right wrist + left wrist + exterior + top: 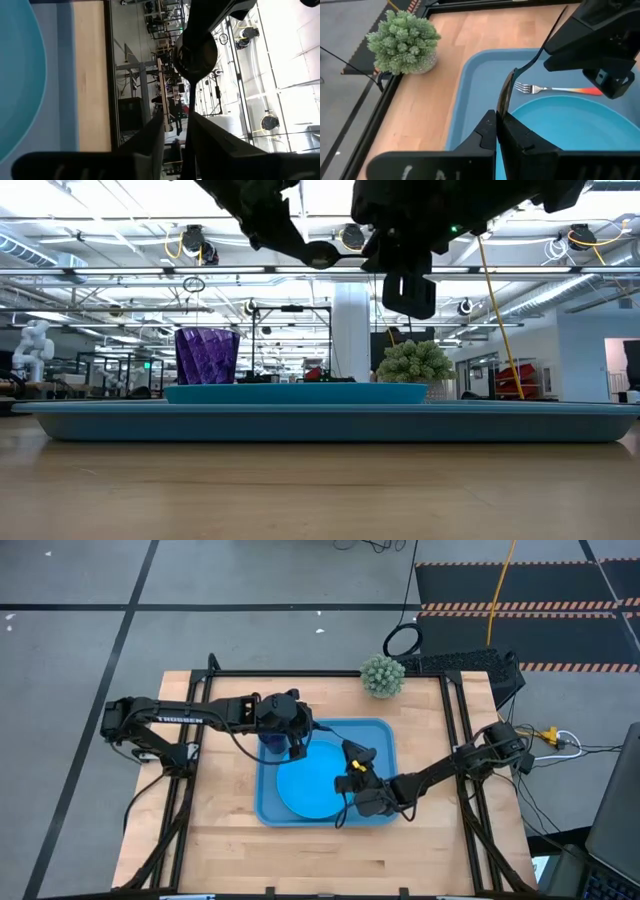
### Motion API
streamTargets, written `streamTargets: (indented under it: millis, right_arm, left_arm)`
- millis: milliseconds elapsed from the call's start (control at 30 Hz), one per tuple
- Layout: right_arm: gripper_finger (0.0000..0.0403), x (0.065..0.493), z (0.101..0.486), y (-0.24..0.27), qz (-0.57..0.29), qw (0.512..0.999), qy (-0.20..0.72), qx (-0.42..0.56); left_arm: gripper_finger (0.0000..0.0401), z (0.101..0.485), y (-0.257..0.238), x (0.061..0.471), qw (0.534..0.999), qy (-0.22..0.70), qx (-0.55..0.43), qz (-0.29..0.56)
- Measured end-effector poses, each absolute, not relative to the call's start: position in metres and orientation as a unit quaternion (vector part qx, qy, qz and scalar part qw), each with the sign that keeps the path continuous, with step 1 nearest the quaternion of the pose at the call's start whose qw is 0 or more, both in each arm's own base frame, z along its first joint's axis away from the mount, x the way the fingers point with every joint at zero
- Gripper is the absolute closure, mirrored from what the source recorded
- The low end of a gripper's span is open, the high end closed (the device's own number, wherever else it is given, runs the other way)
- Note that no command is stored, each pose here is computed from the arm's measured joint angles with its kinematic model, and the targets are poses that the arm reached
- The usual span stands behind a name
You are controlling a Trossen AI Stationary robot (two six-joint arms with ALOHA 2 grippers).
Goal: Pick and place plate/cup/fork/spoon on tray
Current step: Adjust the black spoon
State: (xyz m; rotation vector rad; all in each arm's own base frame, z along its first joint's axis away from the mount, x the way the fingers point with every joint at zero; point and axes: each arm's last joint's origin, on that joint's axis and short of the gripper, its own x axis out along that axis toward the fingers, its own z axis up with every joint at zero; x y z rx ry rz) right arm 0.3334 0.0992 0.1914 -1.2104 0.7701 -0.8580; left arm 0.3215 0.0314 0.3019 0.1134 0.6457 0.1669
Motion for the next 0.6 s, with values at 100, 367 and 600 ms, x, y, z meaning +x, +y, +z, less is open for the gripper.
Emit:
streamTargets:
  millis: [100,367,600]
  right_arm:
    - [0.0314,0.3342,0.1915,0.0971,-0.382,0.67,0.343,-0.536]
    - [0.0315,0.3346,0.1915,0.0949,-0.386,0.666,0.346,-0.536]
    - [0.0315,0.3348,0.1915,0.0941,-0.388,0.666,0.347,-0.534]
  left_arm:
    - [0.0397,0.3013,0.0313,0.3211,0.943,0.32,0.053,0.081]
    - [0.0397,0.2976,0.031,0.3182,0.935,0.342,0.051,0.083]
    - [0.0397,0.2979,0.0335,0.3183,0.937,0.34,0.042,0.075]
